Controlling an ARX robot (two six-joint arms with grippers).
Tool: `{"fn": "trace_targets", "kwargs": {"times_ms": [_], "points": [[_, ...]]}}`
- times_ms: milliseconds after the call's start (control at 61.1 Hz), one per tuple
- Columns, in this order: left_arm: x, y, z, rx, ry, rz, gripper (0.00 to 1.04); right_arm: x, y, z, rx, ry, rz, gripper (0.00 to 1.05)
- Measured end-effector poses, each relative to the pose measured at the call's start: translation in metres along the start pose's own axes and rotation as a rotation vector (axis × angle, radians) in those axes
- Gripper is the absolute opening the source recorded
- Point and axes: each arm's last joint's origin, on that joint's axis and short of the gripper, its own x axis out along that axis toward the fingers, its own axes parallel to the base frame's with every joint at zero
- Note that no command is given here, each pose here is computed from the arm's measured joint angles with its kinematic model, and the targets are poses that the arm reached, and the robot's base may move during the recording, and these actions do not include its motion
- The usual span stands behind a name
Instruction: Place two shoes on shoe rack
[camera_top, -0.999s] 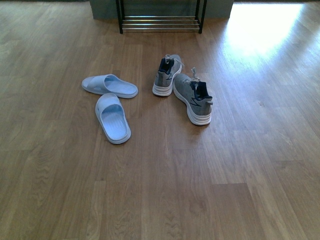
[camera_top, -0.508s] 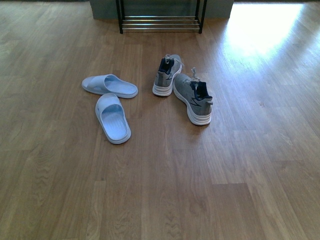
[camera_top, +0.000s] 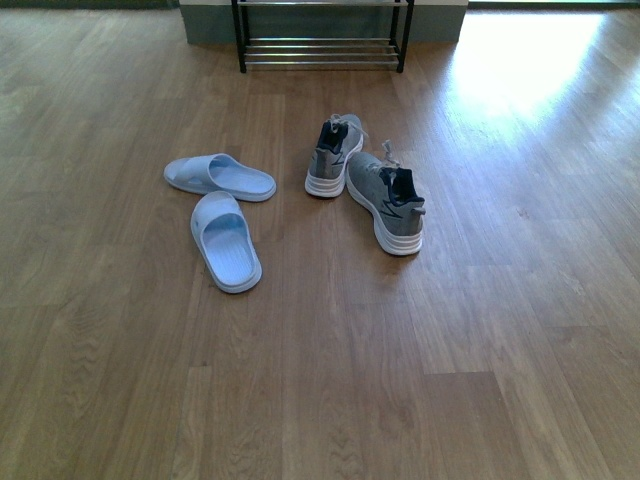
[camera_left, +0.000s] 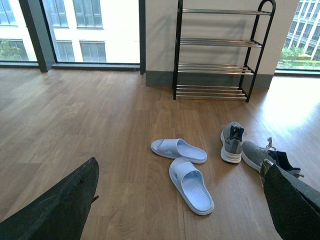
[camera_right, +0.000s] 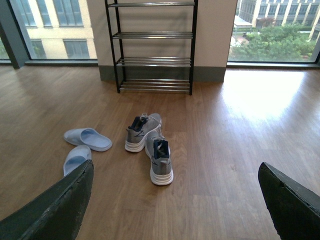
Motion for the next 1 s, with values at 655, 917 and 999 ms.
{"fn": "trace_targets", "kwargs": {"times_ms": [655, 917, 999], "points": [[0.0000, 0.0000, 0.0000, 0.000, 0.000, 0.000, 0.95, 0.0000, 0.0000, 0.0000, 0.000, 0.000, 0.000, 0.95], [0.0000, 0.0000, 0.0000, 0.000, 0.000, 0.000, 0.95, 0.0000, 0.0000, 0.0000, 0.000, 0.000, 0.000, 0.95], [0.0000, 0.0000, 0.0000, 0.000, 0.000, 0.000, 0.95, 0.0000, 0.0000, 0.0000, 0.000, 0.000, 0.000, 0.95]]}}
